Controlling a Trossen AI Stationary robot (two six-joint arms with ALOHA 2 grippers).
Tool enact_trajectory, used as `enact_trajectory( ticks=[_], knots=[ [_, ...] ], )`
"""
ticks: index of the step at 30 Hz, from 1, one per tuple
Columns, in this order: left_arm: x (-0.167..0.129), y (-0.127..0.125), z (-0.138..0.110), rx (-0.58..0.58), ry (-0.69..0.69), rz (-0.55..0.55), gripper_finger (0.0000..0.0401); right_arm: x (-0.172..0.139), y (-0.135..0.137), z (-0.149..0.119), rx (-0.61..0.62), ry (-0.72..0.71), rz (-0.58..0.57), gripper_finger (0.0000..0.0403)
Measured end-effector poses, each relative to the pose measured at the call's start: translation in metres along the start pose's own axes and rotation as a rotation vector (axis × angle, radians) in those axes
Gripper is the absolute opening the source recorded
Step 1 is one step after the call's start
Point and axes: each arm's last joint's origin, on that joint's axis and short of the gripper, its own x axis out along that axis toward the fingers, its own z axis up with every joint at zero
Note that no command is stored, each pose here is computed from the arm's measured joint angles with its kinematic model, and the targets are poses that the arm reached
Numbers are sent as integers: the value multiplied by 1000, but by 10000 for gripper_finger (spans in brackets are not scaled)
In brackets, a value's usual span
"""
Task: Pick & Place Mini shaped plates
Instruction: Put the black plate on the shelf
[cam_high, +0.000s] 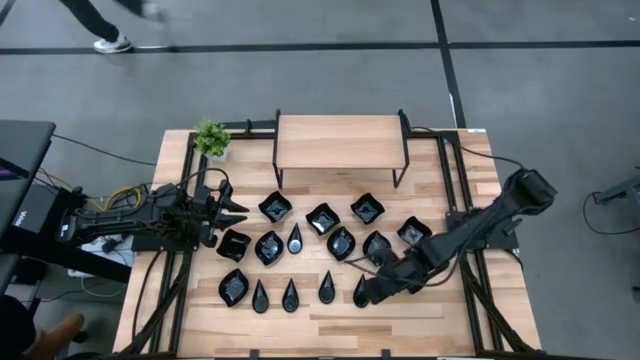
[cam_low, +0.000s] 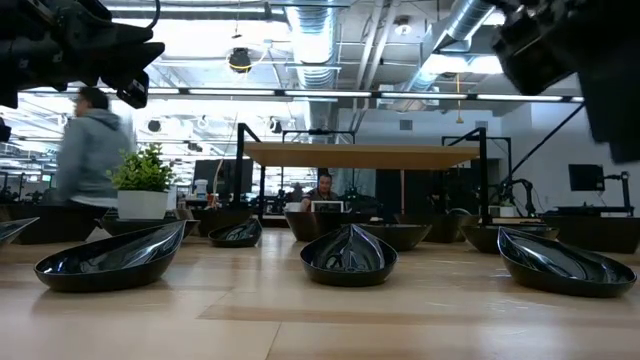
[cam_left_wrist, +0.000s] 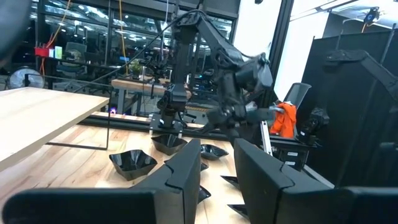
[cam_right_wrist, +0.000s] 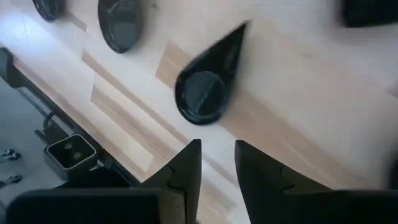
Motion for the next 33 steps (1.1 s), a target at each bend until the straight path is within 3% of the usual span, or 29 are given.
enact_trajectory(
  ticks=[7,24,33],
  knots=[
    [0,0,0,1,-3,0,99,23,-2,0,-2,36,-38,92],
    [0,0,0,1,-3,-1,99,23,-2,9,-13,4,-38,94],
    [0,0,0,1,-3,-1,99,23,-4,17,-20,-38,-64,150]
  ],
)
